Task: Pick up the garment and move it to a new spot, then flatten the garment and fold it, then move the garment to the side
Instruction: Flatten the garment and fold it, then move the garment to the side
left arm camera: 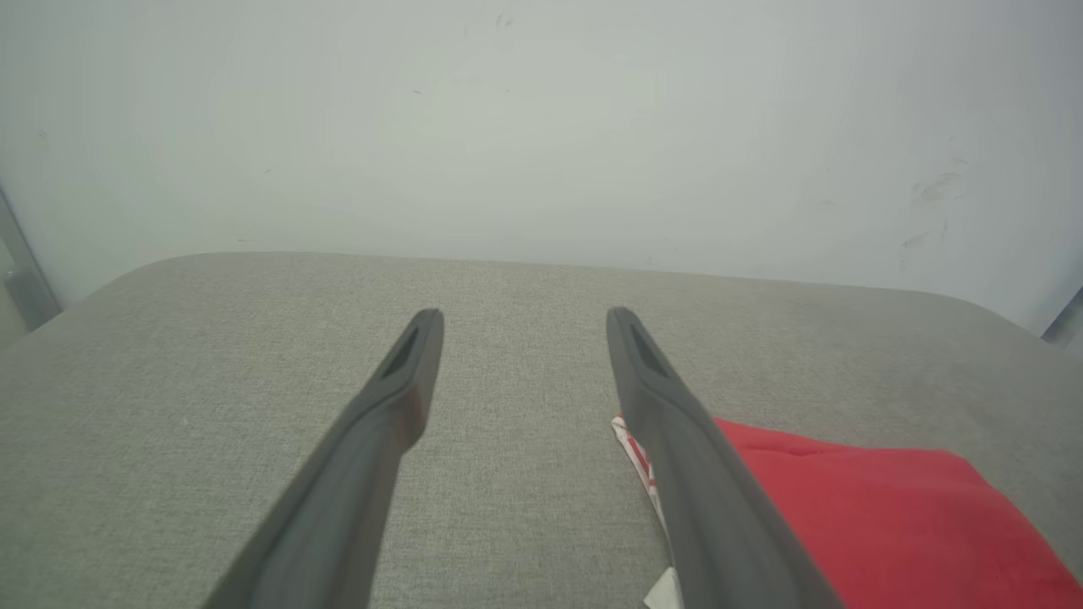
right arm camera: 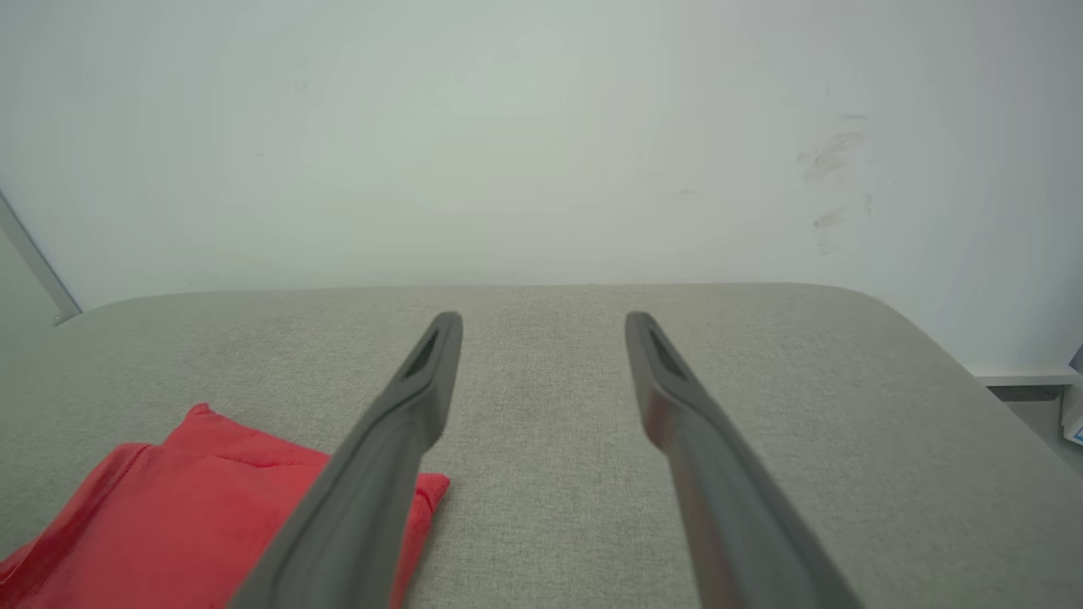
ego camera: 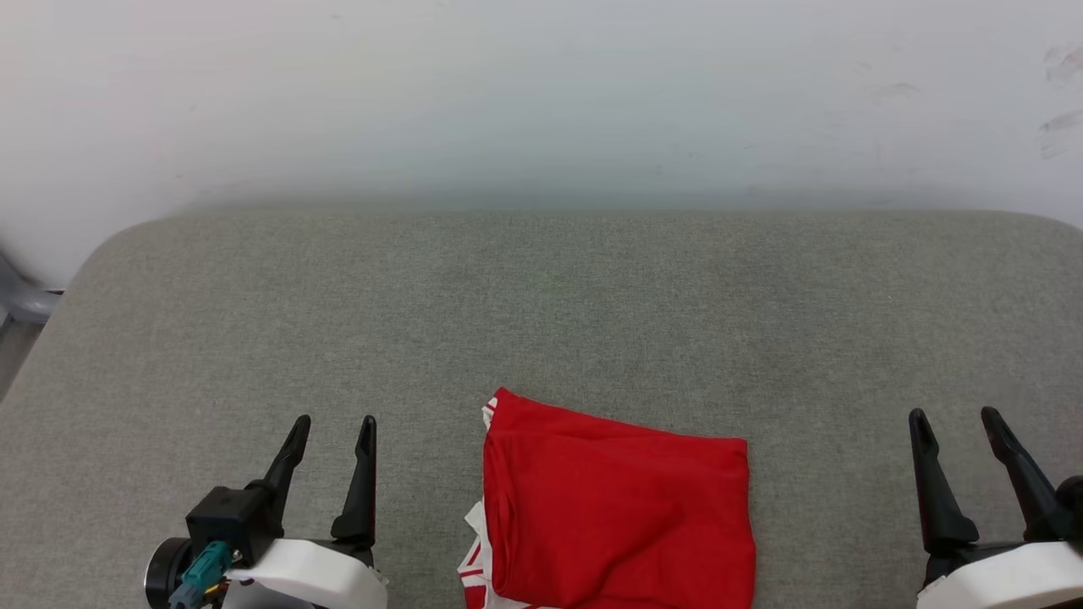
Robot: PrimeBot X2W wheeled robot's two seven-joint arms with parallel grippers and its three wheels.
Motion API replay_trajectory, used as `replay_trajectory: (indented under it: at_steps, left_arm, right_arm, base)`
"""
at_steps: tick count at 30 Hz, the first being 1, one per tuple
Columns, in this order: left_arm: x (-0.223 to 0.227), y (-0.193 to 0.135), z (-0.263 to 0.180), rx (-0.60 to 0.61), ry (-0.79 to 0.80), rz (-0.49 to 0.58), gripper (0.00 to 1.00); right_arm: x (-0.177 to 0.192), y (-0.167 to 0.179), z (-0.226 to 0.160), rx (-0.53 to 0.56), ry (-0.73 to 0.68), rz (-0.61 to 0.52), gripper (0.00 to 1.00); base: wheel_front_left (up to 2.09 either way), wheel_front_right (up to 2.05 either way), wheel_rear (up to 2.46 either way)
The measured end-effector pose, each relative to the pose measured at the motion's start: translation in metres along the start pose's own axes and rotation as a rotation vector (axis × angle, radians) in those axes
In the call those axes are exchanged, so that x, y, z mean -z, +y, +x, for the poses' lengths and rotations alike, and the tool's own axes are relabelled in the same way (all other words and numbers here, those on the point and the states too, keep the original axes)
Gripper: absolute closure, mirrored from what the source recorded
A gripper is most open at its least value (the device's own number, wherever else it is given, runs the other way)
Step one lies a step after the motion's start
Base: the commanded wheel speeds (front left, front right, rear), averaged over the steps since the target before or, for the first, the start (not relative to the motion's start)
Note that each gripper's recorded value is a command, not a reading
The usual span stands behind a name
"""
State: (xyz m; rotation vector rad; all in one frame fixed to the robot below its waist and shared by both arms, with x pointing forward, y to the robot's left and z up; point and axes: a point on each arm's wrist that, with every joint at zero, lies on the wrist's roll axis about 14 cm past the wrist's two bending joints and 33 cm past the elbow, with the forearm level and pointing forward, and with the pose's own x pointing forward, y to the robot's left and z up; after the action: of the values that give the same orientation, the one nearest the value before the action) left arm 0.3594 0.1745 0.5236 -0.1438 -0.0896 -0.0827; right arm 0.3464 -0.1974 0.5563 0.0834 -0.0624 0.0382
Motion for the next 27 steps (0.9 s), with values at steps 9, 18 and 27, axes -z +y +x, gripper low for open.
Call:
replay_trajectory:
  at_steps: [9, 18, 27]
  left_arm:
    - [-0.005, 0.005, 0.006, -0.015, -0.016, -0.002, 0.00]
    - [-0.009, 0.006, 0.030, -0.014, -0.045, -0.004, 0.00]
    - [0.011, 0.020, 0.043, -0.059, -0.003, -0.013, 0.00]
  right_arm:
    - [0.023, -0.011, 0.003, 0.026, 0.101, 0.046, 0.00]
    - [0.108, -0.002, 0.013, -0.064, 0.488, 0.194, 0.00]
    - [0.180, 0.071, 0.011, -0.282, 0.819, 0.347, 0.00]
  base:
    - [0.00, 0.00, 0.00]
    - [0.00, 0.00, 0.00]
    - [0.00, 0.00, 0.00]
